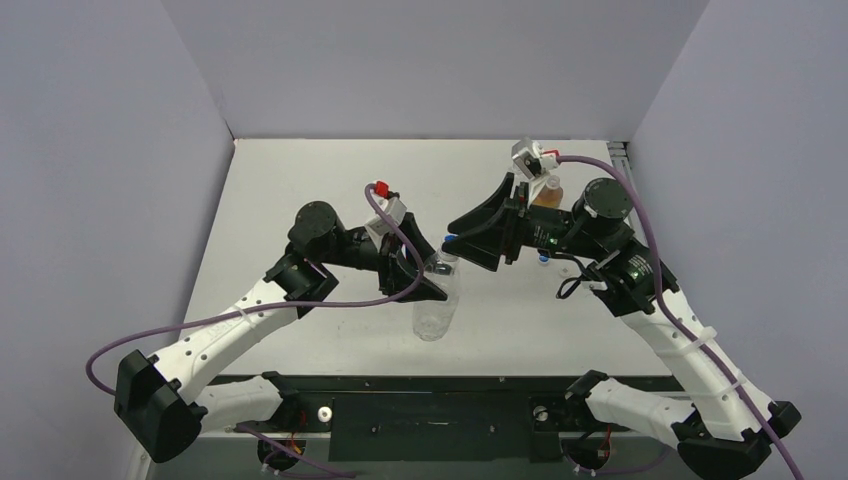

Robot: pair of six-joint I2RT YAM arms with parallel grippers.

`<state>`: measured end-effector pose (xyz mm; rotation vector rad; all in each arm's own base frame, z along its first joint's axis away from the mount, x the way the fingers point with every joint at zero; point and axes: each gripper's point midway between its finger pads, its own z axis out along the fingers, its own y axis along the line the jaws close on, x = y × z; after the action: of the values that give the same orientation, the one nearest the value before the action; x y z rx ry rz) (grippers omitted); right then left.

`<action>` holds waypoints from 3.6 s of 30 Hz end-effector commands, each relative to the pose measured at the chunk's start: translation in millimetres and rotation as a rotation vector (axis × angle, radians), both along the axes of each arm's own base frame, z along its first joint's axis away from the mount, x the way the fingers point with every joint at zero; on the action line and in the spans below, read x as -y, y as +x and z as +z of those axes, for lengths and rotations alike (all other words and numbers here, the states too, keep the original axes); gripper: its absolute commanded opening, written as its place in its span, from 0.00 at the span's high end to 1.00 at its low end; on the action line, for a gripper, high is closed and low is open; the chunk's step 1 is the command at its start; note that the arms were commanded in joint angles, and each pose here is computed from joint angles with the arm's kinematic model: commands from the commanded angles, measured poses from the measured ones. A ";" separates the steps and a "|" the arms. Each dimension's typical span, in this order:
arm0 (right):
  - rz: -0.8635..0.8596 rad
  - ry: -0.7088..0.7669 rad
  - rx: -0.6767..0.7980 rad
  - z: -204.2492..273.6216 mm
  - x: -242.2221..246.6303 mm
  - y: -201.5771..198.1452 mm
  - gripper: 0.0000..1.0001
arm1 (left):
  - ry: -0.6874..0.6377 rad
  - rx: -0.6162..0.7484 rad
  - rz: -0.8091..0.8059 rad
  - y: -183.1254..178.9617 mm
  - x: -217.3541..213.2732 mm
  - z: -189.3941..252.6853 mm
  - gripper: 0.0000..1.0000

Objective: Screw on the bottle caps
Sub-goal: Screw the bottle cap onto the plastic bottle.

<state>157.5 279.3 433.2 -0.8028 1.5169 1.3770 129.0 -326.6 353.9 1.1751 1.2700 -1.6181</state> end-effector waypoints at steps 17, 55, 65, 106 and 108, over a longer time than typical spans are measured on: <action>-0.027 -0.008 0.061 5.8 1.9 -5.4 0.73 | -0.035 0.020 0.065 18.6 3.7 12.0 1.00; -0.801 -0.142 -0.142 9.8 34.4 82.0 0.20 | 0.159 0.158 0.726 124.7 -0.7 -27.2 1.00; -0.456 -0.103 -0.018 11.0 27.3 54.5 0.16 | 0.063 0.097 0.299 56.7 -2.1 -20.5 1.00; -0.290 -0.091 -0.063 -6.2 -22.1 31.4 0.22 | 0.016 -0.054 0.279 72.7 6.6 -16.9 1.00; -0.289 -0.083 -0.063 -3.8 -20.2 29.4 0.22 | 0.023 -0.064 0.303 79.7 4.7 -20.4 1.00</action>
<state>197.6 299.3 409.6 -0.5658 1.7422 1.0812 181.2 -336.0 324.7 0.9990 1.4293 -1.4950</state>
